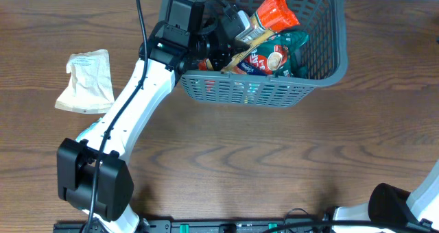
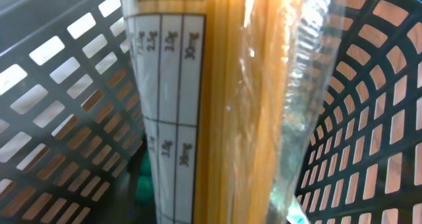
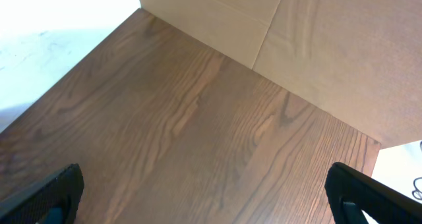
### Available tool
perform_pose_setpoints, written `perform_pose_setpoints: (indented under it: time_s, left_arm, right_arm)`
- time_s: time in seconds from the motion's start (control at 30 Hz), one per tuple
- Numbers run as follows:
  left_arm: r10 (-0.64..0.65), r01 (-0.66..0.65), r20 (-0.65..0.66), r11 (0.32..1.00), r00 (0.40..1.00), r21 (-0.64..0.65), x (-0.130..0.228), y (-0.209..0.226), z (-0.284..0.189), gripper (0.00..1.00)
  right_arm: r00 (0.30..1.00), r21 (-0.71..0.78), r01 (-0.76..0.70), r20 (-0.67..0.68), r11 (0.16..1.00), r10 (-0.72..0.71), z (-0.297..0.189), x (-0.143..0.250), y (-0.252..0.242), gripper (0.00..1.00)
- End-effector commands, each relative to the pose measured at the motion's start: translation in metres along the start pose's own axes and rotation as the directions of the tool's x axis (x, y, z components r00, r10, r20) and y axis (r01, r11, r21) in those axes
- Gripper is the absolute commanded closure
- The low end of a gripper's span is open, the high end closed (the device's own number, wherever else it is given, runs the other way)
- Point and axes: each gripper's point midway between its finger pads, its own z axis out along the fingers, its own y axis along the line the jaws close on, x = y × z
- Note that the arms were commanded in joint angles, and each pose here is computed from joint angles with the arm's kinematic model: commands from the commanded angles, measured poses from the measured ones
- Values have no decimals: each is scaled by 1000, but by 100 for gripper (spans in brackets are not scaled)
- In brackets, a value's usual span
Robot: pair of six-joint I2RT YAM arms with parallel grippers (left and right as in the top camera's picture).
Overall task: Pack container
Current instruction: 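Lift the spaghetti pack with the left gripper over the basket, then lower the spaghetti into the basket and open the left gripper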
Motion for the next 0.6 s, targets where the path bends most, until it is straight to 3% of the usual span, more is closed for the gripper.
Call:
perform_pose_setpoints:
  time_s: [0.0, 0.13, 0.17, 0.23, 0.27, 0.57]
  left_arm:
    - [60, -59, 60, 998, 996, -10, -27, -1, -11, 94]
    - [43, -42, 25, 999, 999, -33, -20, 2, -11, 93]
    - [38, -38, 13, 998, 999, -42, -17, 3, -11, 73]
    - [30, -30, -2, 998, 1000, -52, -14, 5, -11, 17]
    - [20, -20, -5, 998, 1000, -60, -13, 6, -11, 7]
    - [39, -38, 17, 997, 999, -74, -25, 4, -22, 4]
  right_arm:
    - [1000, 11, 1, 13, 1000, -2, -2, -3, -4, 1]
    - [1000, 11, 2, 13, 1000, -2, -2, -3, -4, 1]
    - [1000, 11, 1, 13, 1000, -2, -2, -3, -4, 1]
    - [1000, 11, 2, 13, 1000, -2, -2, -3, -4, 1]
    - [1000, 11, 2, 13, 1000, -2, -2, -3, -4, 1]
    - [1000, 11, 2, 13, 1000, -2, -2, -3, -4, 1]
